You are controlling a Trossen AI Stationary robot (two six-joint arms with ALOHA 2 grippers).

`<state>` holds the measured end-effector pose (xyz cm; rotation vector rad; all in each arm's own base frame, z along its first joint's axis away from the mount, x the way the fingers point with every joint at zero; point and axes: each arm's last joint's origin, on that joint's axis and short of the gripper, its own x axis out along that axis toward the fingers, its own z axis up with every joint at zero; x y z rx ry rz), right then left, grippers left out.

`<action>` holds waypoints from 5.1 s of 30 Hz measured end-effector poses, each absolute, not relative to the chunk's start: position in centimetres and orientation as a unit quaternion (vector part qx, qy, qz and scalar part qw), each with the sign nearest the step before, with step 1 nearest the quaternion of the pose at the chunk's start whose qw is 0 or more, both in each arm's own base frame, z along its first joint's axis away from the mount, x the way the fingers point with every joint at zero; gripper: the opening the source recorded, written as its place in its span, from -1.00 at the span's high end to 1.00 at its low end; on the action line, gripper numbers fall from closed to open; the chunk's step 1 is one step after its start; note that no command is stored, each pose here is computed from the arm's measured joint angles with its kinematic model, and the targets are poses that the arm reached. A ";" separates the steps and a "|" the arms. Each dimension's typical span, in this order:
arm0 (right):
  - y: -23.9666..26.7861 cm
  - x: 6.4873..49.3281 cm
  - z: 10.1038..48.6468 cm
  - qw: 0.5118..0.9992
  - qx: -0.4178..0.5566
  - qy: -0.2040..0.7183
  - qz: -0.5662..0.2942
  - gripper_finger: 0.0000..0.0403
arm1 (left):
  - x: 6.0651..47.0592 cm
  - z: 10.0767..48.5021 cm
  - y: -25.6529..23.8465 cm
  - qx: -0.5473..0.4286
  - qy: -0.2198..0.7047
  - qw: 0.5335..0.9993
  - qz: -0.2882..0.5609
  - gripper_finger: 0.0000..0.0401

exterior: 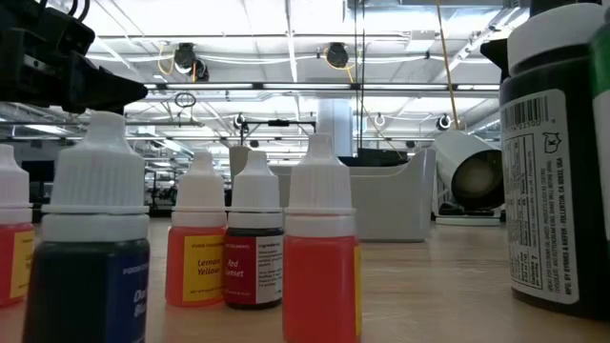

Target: Pick & Place food coloring

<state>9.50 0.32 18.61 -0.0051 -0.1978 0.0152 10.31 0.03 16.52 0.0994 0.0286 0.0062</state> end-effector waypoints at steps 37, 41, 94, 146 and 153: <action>0.3 9.5 18.6 0.995 -0.003 -0.099 0.008 1.00 | 10.3 16.5 0.0 0.050 0.014 0.999 0.003 0.71; 0.3 9.5 18.6 0.995 -0.003 -0.099 0.008 1.00 | 10.3 16.5 0.0 0.050 0.014 0.999 0.003 0.71; 0.3 9.5 19.9 0.987 -0.038 -0.155 -0.009 1.00 | 10.3 17.4 0.0 0.020 -0.033 0.999 0.004 0.71; 30.3 17.8 23.2 0.986 -0.095 0.115 -0.080 0.30 | 10.3 17.7 0.0 -0.003 -0.049 0.999 0.006 0.71; 30.9 18.1 21.9 0.984 -0.009 0.180 0.004 0.12 | 10.3 17.7 0.0 0.001 -0.049 0.999 0.006 0.71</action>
